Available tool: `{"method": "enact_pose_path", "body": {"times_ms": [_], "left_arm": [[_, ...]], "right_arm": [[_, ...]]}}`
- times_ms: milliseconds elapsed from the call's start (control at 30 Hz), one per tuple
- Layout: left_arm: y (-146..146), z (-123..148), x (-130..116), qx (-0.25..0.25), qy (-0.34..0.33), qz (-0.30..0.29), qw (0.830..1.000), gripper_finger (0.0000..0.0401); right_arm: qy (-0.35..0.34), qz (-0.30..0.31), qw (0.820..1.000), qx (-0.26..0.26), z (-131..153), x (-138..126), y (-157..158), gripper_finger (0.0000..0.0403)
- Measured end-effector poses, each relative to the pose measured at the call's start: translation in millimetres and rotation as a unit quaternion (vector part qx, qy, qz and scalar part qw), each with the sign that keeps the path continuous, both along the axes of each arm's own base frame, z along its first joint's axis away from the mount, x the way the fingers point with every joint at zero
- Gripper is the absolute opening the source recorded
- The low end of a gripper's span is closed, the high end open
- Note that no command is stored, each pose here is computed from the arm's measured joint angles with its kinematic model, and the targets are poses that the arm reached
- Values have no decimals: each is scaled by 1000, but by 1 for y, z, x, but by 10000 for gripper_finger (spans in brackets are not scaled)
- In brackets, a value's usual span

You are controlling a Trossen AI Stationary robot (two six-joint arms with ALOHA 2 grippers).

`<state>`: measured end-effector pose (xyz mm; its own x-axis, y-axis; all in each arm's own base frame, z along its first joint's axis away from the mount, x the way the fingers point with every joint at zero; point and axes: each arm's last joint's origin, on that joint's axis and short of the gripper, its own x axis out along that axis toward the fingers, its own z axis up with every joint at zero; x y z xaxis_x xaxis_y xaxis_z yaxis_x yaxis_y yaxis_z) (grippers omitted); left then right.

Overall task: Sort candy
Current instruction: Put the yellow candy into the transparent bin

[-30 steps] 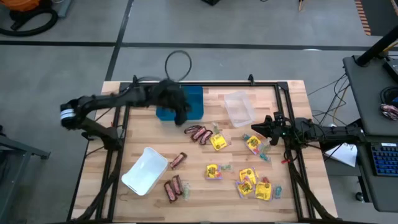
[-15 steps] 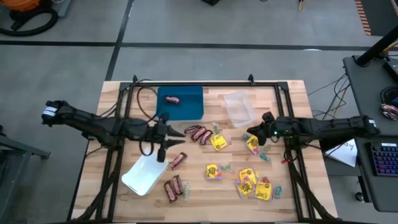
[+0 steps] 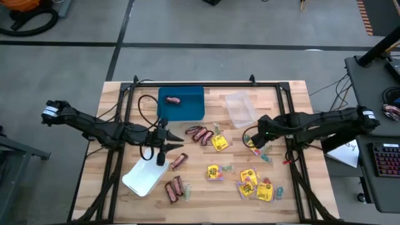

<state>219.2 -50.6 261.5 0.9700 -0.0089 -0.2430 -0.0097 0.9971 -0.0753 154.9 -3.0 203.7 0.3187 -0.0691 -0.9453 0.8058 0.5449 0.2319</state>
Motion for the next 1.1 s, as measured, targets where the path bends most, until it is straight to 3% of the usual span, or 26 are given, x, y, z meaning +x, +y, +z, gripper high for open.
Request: {"method": "enact_pose_path", "body": {"times_ms": [333,833,1100], "left_arm": [[1,1,1,19,-6,20,1000,76],[2,1,1,32,-6,26,999,76],[1,-1,2,33,-2,26,999,76]], "right_arm": [[63,30,998,5,-10,20,1,73],[118,39,992,16,-28,34,1,227],[142,52,988,12,-42,43,1,228]]}}
